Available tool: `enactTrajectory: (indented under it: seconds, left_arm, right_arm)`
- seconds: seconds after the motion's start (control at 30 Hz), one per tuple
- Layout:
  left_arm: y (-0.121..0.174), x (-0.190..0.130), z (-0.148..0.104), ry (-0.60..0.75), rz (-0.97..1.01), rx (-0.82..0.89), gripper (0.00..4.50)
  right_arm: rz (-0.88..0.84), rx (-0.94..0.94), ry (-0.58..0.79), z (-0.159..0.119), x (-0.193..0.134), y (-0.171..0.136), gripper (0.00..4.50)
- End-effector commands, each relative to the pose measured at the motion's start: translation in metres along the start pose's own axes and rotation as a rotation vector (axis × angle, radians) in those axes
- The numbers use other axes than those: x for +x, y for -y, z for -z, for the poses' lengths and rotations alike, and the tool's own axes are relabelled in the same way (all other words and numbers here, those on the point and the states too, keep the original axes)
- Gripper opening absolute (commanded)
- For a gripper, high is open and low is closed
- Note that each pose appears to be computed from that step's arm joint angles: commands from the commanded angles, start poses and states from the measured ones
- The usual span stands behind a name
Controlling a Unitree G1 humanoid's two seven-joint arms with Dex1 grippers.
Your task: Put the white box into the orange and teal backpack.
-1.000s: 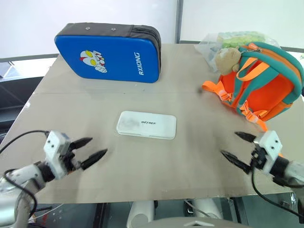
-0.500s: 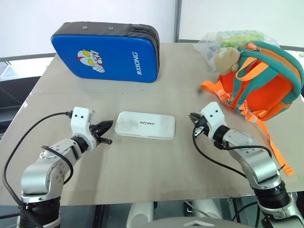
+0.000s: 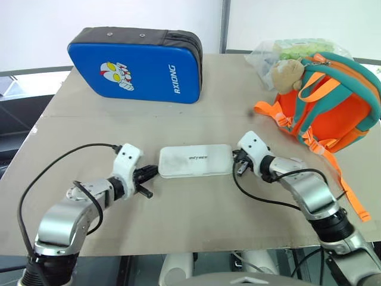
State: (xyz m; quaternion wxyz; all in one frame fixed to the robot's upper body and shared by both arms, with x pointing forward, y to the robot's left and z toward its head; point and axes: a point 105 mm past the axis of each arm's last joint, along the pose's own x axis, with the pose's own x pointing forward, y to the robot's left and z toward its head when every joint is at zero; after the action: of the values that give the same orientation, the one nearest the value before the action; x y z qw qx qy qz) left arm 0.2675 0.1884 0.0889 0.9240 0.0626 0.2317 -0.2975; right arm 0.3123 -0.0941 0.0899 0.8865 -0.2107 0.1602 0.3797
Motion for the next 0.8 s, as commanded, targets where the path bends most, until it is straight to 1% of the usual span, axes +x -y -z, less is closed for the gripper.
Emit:
enactTrajectory:
  seconds: [0.03,0.13,0.17,0.2,0.23,0.27,0.3,0.37,0.4,0.5,0.63,0.7,0.8]
  left_arm:
    - [0.015,0.001,0.002,0.016,0.089,-0.057,0.38]
    - [0.000,-0.008,0.015,0.002,0.094,-0.245,1.20]
    - [-0.005,-0.011,0.017,-0.003,0.088,-0.275,1.64]
    - [-0.010,-0.016,0.022,-0.017,0.100,-0.340,1.91]
    - [-0.013,-0.023,0.030,-0.060,0.126,-0.418,2.33]
    - [-0.013,-0.028,0.035,-0.098,0.151,-0.477,2.91]
    - [-0.012,-0.032,0.037,-0.121,0.187,-0.544,3.29]
    - [-0.009,-0.034,0.036,-0.135,0.235,-0.629,4.24]
    - [-0.008,-0.033,0.033,-0.133,0.258,-0.670,4.47]
    - [0.001,-0.020,0.025,-0.137,0.329,-0.745,4.47]
    - [0.009,0.006,0.027,-0.187,0.334,-0.753,4.47]
    - [0.011,0.016,0.029,-0.202,0.335,-0.754,4.47]
    - [0.021,0.026,0.027,-0.210,0.403,-0.782,4.47]
  right_arm:
    - [0.007,-0.050,0.003,0.006,-0.016,0.009,0.04]
    - [0.039,-0.079,-0.027,0.020,-0.023,0.020,0.00]
    - [0.042,-0.069,-0.027,0.022,-0.023,0.022,0.00]
    - [0.039,-0.088,-0.019,0.021,-0.024,0.024,0.00]
    - [0.040,-0.095,-0.011,0.020,-0.023,0.026,0.00]
    - [0.037,-0.106,-0.004,0.018,-0.023,0.028,0.00]
    - [0.032,-0.127,0.005,0.016,-0.022,0.029,0.00]
    - [0.029,-0.147,0.014,0.013,-0.019,0.032,0.00]
    - [0.024,-0.153,0.018,0.012,-0.017,0.033,0.00]
    - [-0.008,-0.168,0.030,0.008,-0.008,0.034,0.00]
    - [-0.076,-0.189,0.036,0.007,0.006,0.028,0.00]
    - [-0.125,-0.194,0.046,0.005,0.014,0.020,0.00]
    - [-0.211,-0.204,0.083,-0.003,0.026,0.002,0.00]
